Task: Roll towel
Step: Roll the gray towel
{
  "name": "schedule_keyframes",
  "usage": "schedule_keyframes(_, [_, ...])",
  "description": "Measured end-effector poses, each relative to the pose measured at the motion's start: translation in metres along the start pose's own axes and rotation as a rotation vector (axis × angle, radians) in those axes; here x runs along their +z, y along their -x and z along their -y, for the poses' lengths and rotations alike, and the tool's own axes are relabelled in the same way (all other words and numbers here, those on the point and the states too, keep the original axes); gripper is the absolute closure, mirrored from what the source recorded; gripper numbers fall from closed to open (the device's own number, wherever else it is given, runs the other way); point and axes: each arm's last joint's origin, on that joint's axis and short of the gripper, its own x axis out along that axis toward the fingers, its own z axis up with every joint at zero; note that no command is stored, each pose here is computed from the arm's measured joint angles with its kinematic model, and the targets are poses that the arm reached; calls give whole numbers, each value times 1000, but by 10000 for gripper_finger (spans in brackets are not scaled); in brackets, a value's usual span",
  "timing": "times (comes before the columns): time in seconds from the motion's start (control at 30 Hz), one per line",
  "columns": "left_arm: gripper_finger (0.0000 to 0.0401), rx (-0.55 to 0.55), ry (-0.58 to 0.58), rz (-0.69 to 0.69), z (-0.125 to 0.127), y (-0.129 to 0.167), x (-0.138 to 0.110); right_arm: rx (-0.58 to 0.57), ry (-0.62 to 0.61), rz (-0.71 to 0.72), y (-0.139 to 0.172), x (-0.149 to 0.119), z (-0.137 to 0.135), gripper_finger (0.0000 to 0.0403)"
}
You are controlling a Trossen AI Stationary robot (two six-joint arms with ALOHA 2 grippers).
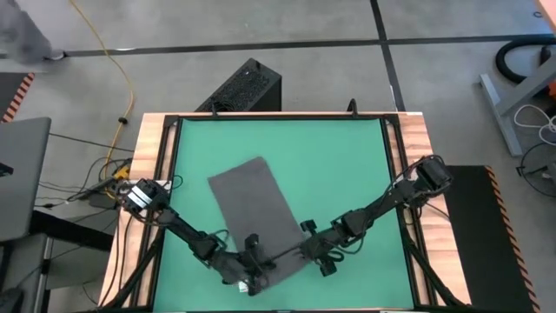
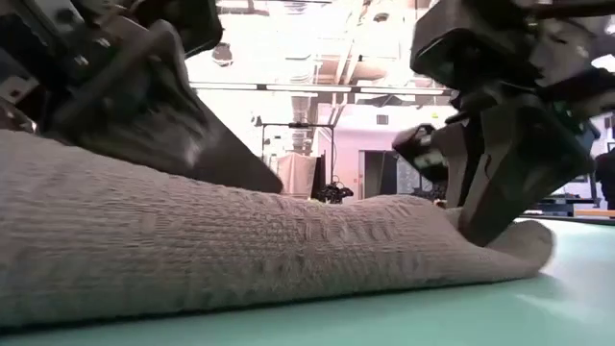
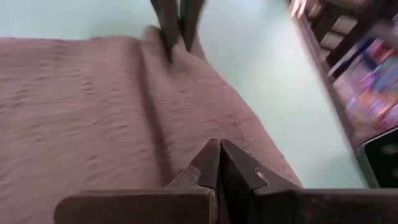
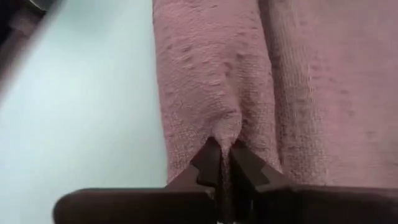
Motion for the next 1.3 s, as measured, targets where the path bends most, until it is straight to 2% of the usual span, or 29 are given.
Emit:
schedule_keyframes(0.17, [401, -54, 68, 81, -12, 11, -6, 203, -202, -38, 1, 1, 16, 371])
schedule_keyframes(0.47, [401, -91, 11, 151, -8, 13, 3, 353, -460, -89, 6, 1, 50, 373])
schedule_keyframes(0.63, [401, -106, -13, 182, -5, 16, 10, 356, -532, -117, 9, -2, 65, 376])
schedule_keyframes(0.87, [401, -99, -44, 227, -7, 20, 33, 342, -583, -134, 11, -6, 78, 375])
schedule_keyframes(1.3, [401, -19, -113, 50, -7, -27, 40, 326, -616, -143, 13, -8, 86, 364])
